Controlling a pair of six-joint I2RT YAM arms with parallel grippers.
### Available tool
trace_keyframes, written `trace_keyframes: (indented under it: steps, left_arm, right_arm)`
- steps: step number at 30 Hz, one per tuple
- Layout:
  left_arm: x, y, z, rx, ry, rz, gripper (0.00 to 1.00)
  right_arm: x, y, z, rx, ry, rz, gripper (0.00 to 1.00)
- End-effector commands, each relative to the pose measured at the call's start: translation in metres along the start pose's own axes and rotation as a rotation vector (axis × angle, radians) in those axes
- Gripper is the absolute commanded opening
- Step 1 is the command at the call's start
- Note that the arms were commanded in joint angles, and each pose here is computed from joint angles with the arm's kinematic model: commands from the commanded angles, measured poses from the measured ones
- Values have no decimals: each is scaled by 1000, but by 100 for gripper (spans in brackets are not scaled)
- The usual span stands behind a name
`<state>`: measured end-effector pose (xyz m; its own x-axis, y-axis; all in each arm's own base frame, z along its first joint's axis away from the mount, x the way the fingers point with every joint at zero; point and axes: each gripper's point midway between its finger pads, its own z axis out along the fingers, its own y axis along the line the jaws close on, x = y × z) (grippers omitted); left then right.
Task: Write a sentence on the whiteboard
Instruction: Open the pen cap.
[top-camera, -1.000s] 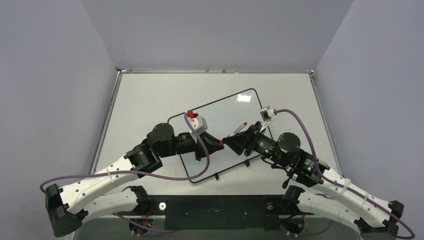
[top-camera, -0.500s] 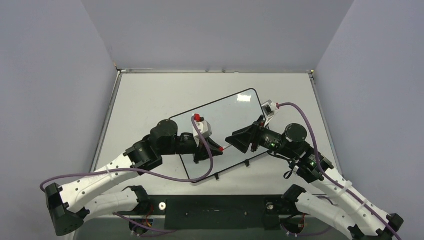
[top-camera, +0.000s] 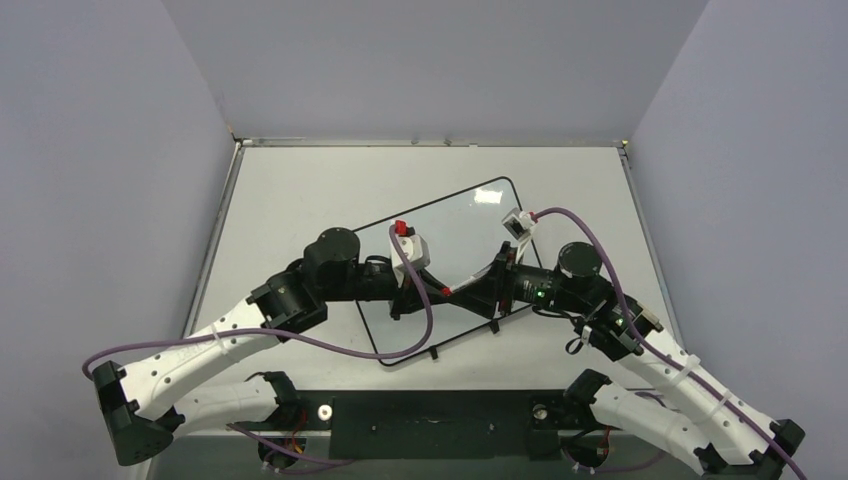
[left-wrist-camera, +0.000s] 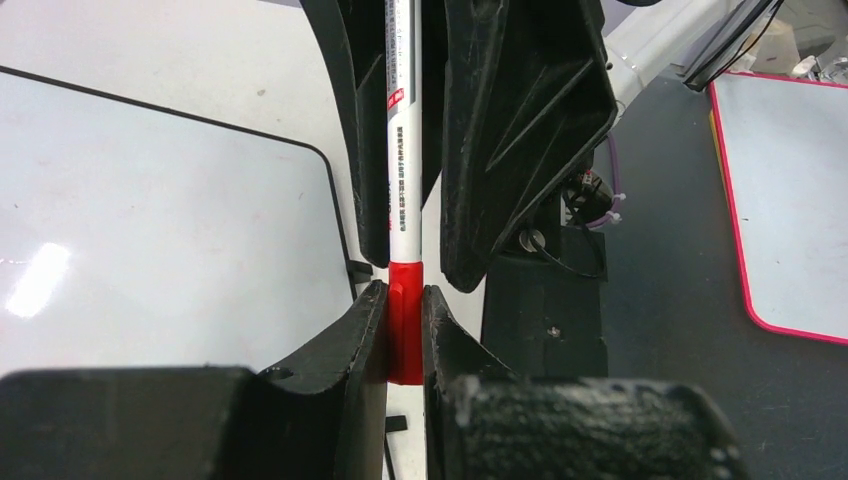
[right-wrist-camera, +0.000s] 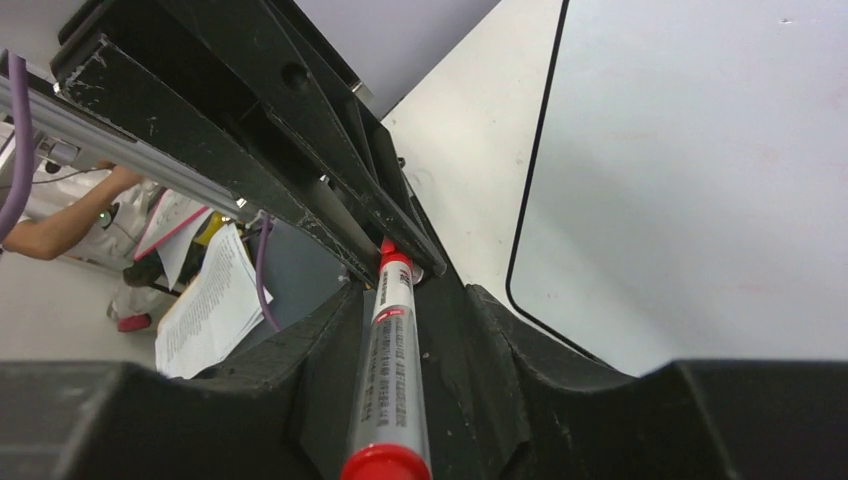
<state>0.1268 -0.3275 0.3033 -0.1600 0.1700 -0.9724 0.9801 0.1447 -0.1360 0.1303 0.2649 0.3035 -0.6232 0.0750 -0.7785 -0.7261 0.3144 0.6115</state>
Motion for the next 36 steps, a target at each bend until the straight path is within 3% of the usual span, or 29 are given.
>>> trace_keyframes:
  steps: [1,13,25,28,36]
  left_arm:
    - [-19,0,-3,1,-23,46,0]
    - [-9,0,1,9,12,27,0]
    - [-9,2,2,12,16,48,0]
    - [-9,1,2,15,18,53,0]
    - [-9,5,1,-7,20,55,0]
  right_arm:
    - [-15,13,-4,-31,-24,-50,35]
    - [-26,17,-8,-26,-57,-63,35]
    - [-17,6,-4,-2,-21,-54,12]
    - [-16,6,-3,-5,-16,-52,1]
    - [-15,0,1,7,-34,-24,0]
